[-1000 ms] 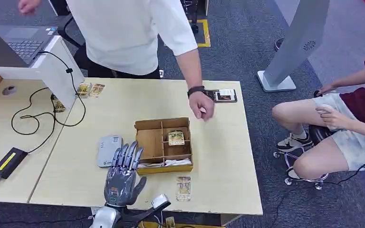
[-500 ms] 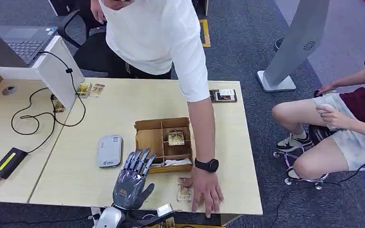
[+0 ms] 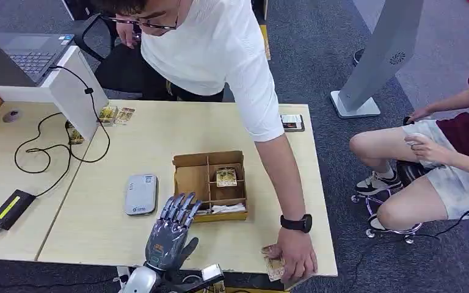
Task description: Pass the card to the sensor for recognition and then transmit it.
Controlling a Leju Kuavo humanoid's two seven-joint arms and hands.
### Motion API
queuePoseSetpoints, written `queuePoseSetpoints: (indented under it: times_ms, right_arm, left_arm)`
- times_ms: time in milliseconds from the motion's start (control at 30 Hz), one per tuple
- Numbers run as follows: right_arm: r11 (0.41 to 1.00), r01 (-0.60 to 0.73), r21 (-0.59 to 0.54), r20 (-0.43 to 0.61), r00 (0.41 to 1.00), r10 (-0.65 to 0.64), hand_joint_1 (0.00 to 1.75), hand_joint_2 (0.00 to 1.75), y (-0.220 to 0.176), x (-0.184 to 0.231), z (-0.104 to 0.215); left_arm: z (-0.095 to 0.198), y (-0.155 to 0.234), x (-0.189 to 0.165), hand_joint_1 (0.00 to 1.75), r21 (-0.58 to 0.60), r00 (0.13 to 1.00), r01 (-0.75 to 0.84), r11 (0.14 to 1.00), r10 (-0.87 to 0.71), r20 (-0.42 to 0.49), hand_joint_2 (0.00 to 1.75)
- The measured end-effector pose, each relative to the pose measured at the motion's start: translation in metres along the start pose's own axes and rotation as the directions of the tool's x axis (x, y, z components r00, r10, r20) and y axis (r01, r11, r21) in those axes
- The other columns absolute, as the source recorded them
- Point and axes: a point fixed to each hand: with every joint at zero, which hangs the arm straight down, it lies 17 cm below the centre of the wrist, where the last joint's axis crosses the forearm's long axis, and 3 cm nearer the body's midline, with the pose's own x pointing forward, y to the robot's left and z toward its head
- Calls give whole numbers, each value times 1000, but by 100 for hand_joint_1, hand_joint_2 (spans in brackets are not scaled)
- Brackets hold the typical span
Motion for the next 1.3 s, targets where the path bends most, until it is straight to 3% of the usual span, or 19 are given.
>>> queuePoseSetpoints:
  times_ms: [433,1300]
  right_arm:
    - [1000,-6,4,-5,1000,6,0,175,0,0,0]
    - [999,-41,5,4,999,41,0,175,-2,10,0]
  left_arm:
    - [0,-2,-5,0,-4,999,12,1000,-12,-30,175]
    - [-35,0,-21,0,10,997,30,1000,-29,-75,175]
